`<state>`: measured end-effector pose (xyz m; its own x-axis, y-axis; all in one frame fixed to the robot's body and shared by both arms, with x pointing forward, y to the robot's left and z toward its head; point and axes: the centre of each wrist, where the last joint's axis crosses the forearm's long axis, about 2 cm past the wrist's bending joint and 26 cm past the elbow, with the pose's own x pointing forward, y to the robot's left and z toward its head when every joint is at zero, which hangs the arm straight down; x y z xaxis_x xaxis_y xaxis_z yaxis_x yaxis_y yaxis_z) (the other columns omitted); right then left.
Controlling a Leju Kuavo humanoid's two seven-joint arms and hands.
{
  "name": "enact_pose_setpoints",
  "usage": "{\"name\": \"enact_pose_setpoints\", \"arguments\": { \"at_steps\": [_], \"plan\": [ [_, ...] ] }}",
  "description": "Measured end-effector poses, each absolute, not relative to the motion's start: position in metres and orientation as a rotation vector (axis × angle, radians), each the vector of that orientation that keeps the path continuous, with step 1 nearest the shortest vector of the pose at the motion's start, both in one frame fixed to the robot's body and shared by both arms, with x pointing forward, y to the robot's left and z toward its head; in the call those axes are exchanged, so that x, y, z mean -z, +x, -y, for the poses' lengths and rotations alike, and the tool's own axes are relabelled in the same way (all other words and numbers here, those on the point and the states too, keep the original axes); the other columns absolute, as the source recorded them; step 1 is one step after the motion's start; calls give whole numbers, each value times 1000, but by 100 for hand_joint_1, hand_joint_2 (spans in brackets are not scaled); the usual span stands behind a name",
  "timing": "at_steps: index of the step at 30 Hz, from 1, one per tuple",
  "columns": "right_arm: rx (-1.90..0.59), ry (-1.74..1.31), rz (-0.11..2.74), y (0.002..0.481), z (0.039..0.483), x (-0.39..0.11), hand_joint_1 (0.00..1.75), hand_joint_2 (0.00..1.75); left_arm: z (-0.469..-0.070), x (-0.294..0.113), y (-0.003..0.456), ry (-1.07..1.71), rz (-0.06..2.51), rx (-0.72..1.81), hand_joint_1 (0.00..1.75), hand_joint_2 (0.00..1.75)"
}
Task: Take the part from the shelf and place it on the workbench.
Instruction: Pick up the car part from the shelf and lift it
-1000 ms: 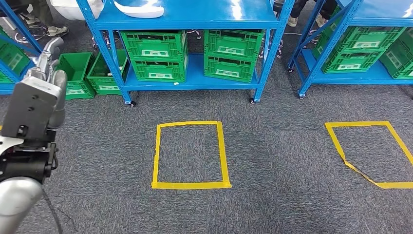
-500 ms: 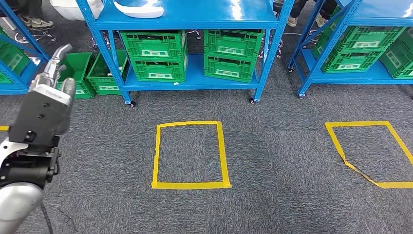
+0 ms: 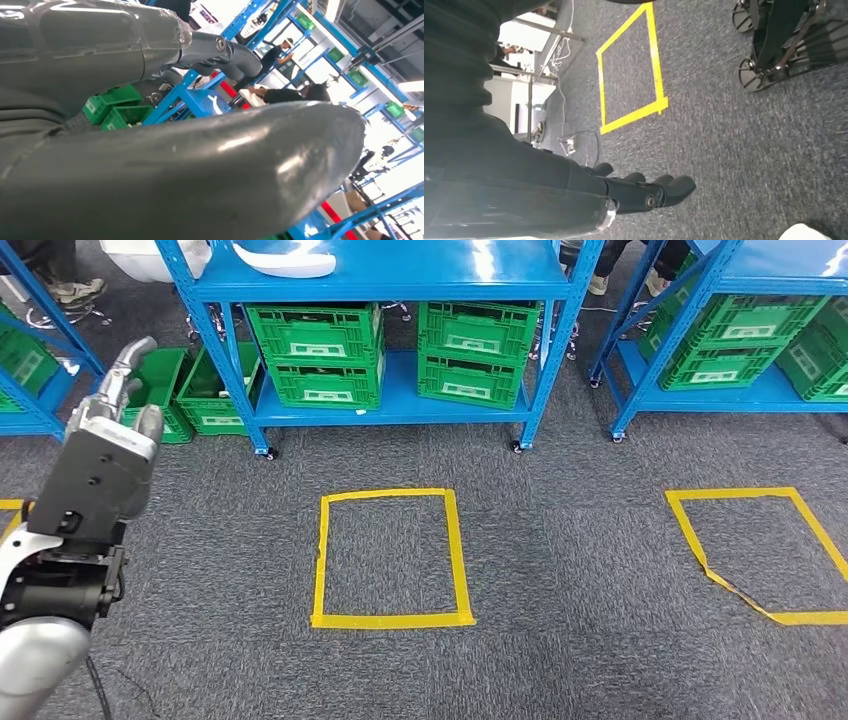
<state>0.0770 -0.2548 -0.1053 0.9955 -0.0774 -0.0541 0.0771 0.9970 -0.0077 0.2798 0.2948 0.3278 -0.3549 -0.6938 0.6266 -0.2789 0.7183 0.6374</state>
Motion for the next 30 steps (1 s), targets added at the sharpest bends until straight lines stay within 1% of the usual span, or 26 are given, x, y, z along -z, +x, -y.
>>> {"name": "enact_pose_setpoints", "arguments": {
  "at_steps": [30],
  "plan": [
    [85, 4, -56, 77, 253, 105, 0, 175, -296, -323, 276, 748, 1919, 547, 0, 0]
  ]
}}
